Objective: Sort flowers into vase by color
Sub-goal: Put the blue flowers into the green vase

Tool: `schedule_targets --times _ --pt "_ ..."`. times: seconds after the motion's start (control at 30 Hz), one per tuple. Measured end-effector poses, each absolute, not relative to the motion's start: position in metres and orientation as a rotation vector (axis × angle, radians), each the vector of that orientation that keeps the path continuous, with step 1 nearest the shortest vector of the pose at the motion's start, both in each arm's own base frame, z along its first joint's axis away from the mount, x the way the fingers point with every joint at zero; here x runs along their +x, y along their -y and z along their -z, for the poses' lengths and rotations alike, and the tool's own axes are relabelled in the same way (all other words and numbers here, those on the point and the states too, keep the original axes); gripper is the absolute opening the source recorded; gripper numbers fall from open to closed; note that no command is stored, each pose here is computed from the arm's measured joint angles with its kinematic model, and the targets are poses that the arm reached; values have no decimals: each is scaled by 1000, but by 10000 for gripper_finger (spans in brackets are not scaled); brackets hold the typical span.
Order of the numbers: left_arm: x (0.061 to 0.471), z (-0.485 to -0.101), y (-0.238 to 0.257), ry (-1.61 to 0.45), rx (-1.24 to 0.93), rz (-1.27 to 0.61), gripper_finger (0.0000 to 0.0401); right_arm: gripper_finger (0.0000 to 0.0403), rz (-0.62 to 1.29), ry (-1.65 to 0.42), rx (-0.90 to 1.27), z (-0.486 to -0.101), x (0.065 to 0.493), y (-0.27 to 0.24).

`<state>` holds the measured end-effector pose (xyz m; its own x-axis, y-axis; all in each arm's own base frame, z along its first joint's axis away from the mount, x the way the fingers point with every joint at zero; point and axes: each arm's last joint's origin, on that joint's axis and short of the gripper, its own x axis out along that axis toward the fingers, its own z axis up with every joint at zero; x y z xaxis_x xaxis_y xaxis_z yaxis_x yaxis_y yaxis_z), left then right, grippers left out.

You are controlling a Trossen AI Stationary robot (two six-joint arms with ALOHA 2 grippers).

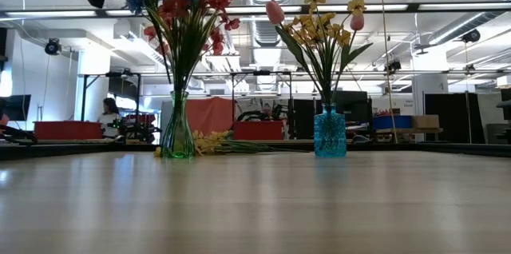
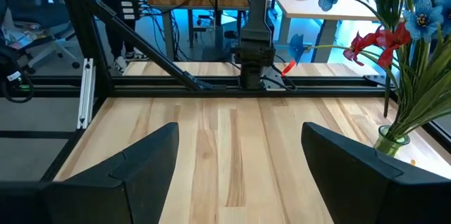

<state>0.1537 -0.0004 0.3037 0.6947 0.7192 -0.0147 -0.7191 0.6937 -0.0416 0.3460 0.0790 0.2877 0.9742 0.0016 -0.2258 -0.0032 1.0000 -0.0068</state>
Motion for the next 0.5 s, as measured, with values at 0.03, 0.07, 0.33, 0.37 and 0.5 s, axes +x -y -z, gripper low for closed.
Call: schedule_targets --times 0.03,0.07,0.33,0.37,0.5 --pt "155 -301 0 5 -46 -810 0 292 -2 -228 -7 -288 346 -79" --pt "157 -299 -1 9 -48 -816 0 292 -2 -228 -7 -288 346 -79" --pt "164 -294 -3 11 -52 -833 0 292 -4 -228 -7 -288 346 -79" --pt "165 -293 -3 9 -50 -833 0 292 -5 -228 -7 -288 346 -79" --pt "170 -288 -3 -9 -50 -837 0 292 -6 -229 -7 -288 346 -79"
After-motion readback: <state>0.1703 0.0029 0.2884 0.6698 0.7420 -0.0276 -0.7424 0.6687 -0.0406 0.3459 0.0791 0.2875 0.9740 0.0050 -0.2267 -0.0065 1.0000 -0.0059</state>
